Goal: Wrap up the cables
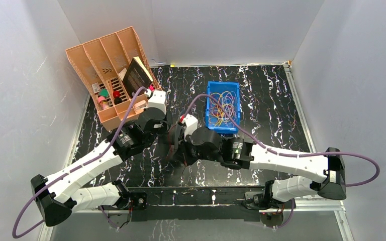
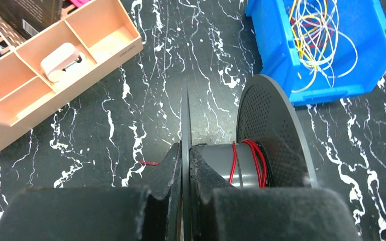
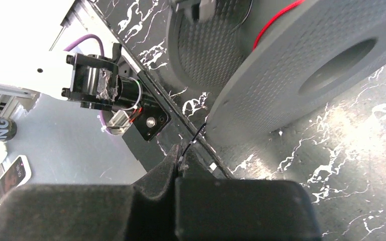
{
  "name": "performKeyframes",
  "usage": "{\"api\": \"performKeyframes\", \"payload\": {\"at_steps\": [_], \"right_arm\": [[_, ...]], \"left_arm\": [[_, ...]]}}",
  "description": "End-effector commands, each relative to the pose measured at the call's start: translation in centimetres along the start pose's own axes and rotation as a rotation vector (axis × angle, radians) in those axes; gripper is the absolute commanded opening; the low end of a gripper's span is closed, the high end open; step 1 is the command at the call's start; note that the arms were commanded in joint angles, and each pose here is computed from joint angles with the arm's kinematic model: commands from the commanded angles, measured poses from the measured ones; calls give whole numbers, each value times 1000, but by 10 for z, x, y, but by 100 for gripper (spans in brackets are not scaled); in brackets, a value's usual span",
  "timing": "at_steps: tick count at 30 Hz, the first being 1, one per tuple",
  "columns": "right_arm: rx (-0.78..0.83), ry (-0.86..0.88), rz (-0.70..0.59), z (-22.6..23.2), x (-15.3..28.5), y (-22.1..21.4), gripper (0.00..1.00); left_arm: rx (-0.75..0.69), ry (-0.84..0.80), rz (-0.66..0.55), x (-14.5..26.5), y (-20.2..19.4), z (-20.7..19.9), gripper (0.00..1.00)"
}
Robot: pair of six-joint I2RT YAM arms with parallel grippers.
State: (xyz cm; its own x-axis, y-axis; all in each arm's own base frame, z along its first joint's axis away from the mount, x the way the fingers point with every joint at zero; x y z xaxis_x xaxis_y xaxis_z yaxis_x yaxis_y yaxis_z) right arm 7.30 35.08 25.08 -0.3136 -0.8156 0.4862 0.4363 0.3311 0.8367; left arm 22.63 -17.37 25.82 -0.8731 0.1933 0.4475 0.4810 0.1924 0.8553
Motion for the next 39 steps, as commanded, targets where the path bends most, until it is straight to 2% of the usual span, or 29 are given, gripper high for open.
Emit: {"api": "performKeyframes", "payload": {"at_steps": [1, 11, 18, 21, 24, 35, 39], "right_arm": [[6, 57, -152, -2, 22, 59, 2], [-46, 87, -140, -46, 28, 72, 4], [-61, 94, -145, -57, 32, 76, 7], [-65, 90, -141, -62, 32, 76, 6], [-76, 69, -128, -71, 31, 71, 0], [-131, -4, -85, -101, 22, 40, 0], [-128, 45, -94, -96, 23, 35, 22]], "left_arm": [[-99, 4, 33, 3, -8, 12, 0], [-236, -51, 157, 1, -32, 13, 0], [-305, -73, 227, -3, -46, 13, 0], [-314, -93, 243, -3, -50, 12, 0], [-320, -116, 255, -2, -53, 10, 0], [-316, -184, 267, 6, -56, 5, 0], [-318, -169, 271, 4, -57, 6, 0]]}}
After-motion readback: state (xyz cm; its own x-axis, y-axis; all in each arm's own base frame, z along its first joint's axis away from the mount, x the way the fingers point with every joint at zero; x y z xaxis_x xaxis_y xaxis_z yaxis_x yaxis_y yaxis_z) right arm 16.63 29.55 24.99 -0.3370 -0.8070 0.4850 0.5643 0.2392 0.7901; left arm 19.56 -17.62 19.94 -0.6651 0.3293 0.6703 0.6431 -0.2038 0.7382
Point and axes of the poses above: each gripper's point midway between its finger pads, its own x axis back along the fingers, its own z axis along the line the jaws close on, y = z × x, the point moved 4 cm from there along x, back along the fingers, and after that the axes turned 15 degrees about x, right-handed, at the moved point
